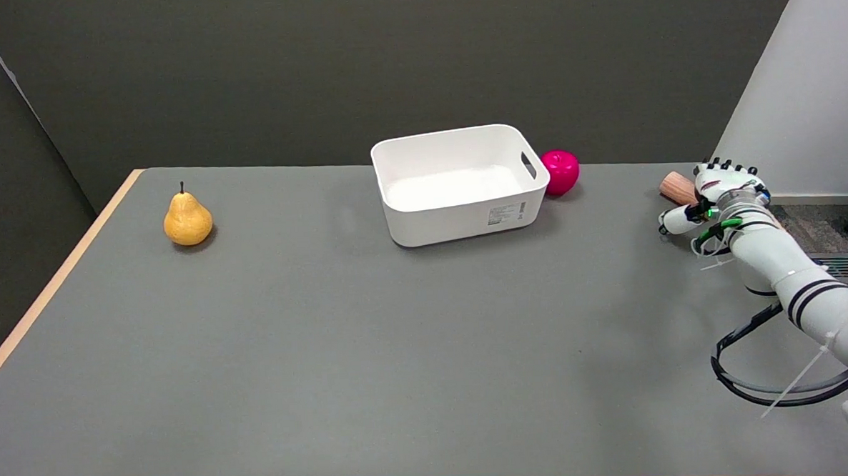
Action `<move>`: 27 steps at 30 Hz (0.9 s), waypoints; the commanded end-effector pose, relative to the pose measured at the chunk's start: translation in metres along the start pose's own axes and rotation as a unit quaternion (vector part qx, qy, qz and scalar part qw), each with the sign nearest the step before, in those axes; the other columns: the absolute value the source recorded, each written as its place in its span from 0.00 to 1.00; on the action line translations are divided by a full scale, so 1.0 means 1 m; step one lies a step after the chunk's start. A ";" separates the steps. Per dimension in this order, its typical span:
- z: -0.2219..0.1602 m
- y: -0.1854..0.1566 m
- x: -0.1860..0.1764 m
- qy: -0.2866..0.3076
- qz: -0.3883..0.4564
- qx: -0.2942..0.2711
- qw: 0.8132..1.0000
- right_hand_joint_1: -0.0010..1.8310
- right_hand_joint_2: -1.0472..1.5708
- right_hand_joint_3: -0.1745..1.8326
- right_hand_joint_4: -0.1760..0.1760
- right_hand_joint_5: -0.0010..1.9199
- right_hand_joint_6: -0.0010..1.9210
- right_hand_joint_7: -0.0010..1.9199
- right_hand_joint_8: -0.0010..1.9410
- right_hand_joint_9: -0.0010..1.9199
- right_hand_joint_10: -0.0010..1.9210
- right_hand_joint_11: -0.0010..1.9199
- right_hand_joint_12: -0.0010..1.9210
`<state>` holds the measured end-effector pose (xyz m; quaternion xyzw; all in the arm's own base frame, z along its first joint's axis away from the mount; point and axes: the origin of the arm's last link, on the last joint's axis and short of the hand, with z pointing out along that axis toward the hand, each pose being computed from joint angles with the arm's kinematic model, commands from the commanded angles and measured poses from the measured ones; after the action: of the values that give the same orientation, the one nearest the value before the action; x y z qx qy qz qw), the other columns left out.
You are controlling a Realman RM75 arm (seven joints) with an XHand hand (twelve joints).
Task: Pick up the wooden cylinder.
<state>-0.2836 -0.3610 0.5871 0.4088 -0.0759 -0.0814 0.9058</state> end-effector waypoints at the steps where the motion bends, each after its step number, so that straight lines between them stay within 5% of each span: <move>1: 0.004 -0.008 -0.004 -0.012 -0.010 0.007 1.000 0.35 0.68 0.58 0.18 0.06 0.20 0.08 0.16 0.06 0.33 0.04 0.70; 4: 0.003 -0.009 -0.003 -0.009 -0.013 0.009 1.000 0.36 0.69 0.58 0.17 0.09 0.24 0.13 0.18 0.10 0.35 0.04 0.74; 8: 0.002 -0.013 -0.001 -0.005 -0.014 0.014 1.000 0.39 0.74 0.51 0.18 0.15 0.43 0.22 0.28 0.17 0.43 0.01 0.83; 12: 0.001 -0.016 0.000 0.001 -0.029 0.020 0.999 0.42 0.74 0.51 0.20 0.20 0.53 0.26 0.53 0.22 0.50 0.00 0.88; 15: 0.000 -0.018 0.001 0.005 -0.031 0.024 0.999 0.51 0.88 0.22 0.21 0.28 0.86 0.25 0.66 0.26 0.57 0.00 0.93; 16: -0.001 -0.018 0.001 0.006 -0.031 0.023 0.999 0.51 0.88 0.22 0.22 0.28 0.86 0.25 0.68 0.27 0.59 0.00 0.93; 19: -0.001 -0.021 0.003 0.009 -0.030 0.027 0.999 0.59 0.90 0.17 0.30 0.30 0.78 0.27 0.97 0.26 0.69 0.00 0.93; 26: -0.006 -0.030 0.015 0.036 -0.043 0.043 0.997 0.60 0.91 0.14 0.02 0.34 0.74 0.22 1.00 0.28 0.83 0.00 0.98; 27: -0.007 -0.033 0.020 0.046 -0.044 0.046 0.997 0.59 0.91 0.14 0.00 0.30 0.80 0.22 0.99 0.29 0.86 0.00 0.97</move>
<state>-0.2833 -0.3717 0.5753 0.4287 -0.0635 -0.0991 0.8958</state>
